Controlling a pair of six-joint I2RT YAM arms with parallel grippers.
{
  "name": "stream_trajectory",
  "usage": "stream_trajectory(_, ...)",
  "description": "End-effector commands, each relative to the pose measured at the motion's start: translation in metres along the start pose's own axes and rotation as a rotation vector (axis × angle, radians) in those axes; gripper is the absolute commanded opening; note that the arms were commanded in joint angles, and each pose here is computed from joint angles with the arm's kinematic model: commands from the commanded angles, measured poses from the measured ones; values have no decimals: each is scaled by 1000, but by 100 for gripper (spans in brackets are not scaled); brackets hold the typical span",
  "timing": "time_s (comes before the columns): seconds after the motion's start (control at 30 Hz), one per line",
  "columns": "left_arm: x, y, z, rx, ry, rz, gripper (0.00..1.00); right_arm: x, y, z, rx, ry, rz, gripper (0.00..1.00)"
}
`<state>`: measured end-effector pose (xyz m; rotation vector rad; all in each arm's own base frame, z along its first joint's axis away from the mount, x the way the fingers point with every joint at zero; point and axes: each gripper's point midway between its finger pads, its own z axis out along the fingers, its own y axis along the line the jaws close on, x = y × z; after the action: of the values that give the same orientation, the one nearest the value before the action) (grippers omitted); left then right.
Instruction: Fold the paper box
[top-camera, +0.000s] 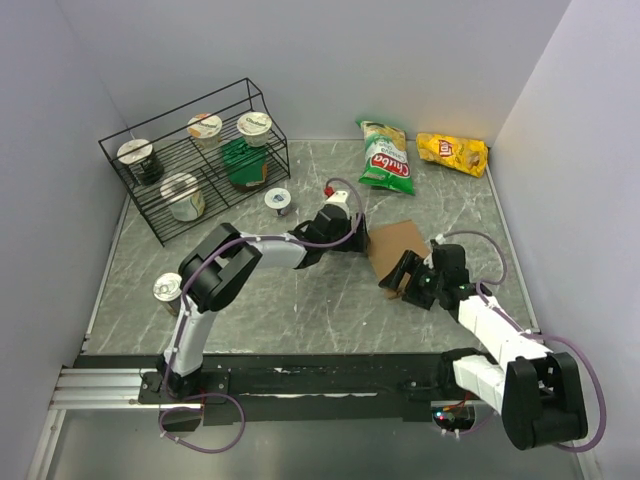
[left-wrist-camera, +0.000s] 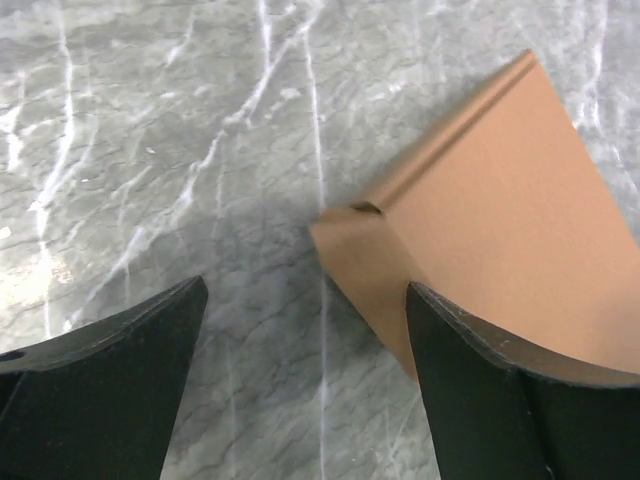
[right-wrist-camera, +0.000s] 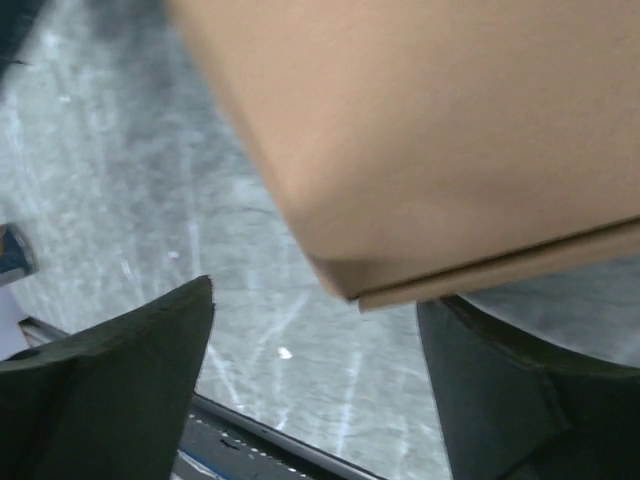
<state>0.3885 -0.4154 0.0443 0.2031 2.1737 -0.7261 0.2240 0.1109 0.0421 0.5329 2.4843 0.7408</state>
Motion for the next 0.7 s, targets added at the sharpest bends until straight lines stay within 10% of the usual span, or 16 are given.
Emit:
stream_trajectory(0.0, -27, 13, -10, 36, -44, -71, 90, -31, 37, -12, -109, -105, -98, 94)
stream_trajectory(0.3, -116, 55, -118, -66, -228, -16, 99, -55, 72, -43, -181, -148, -346, 97)
stream_trajectory(0.67, -189, 120, -262, -193, -425, -136, 96, -169, 91, -118, -225, -545, -351, 100)
